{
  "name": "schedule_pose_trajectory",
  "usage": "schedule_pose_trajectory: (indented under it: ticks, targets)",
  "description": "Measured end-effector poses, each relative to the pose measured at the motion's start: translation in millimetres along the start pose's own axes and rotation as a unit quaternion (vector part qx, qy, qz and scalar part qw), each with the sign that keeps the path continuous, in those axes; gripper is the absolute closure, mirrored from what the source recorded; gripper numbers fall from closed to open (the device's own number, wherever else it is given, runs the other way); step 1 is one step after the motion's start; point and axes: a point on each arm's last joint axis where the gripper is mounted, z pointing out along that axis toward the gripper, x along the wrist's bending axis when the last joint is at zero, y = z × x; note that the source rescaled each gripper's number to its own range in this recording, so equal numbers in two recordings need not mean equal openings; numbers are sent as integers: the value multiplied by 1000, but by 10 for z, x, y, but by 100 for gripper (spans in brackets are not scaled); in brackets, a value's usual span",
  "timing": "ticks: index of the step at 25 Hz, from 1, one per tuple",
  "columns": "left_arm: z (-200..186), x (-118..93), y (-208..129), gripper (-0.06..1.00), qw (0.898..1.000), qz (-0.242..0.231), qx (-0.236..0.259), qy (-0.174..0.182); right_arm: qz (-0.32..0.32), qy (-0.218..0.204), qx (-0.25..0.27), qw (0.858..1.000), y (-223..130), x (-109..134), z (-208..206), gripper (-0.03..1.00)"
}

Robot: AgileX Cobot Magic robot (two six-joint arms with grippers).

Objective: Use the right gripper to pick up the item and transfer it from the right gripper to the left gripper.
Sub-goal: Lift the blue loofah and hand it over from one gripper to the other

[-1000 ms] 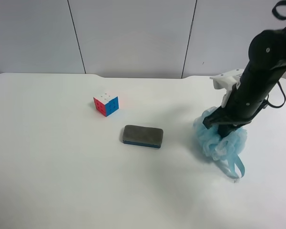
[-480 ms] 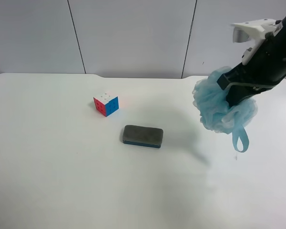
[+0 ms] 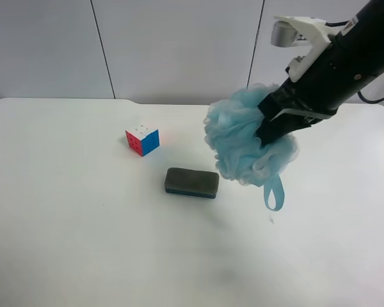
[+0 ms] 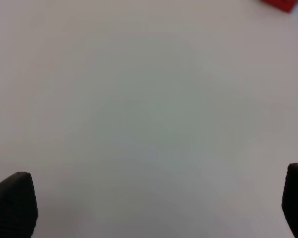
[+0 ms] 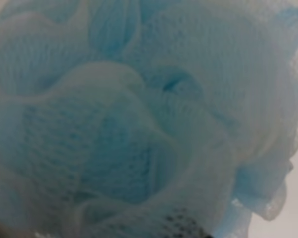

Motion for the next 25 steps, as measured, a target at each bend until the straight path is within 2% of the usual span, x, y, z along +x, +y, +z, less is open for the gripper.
schedule_pose_trajectory:
  ticks: [5, 11, 14, 17, 21, 25]
  targets:
    - [26, -60, 198, -6, 994, 64, 5, -84, -54, 37, -7, 998, 107, 400, 10, 97]
    - [112, -156, 418, -6, 976, 141, 21, -164, -78, 65, -13, 995, 301, 703, 76, 97]
    - [192, -244, 532, -6, 963, 180, 29, -199, -77, 87, -5, 993, 348, 813, 193, 97]
    - [319, -365, 595, -6, 945, 231, 47, -227, -59, 112, -10, 992, 382, 863, 255, 97]
    - [527, -582, 653, -6, 920, 291, 66, -253, -43, 140, -32, 989, 438, 917, 232, 97]
    - [748, -825, 711, -6, 905, 324, 67, -268, -34, 163, -41, 985, 456, 957, 216, 97]
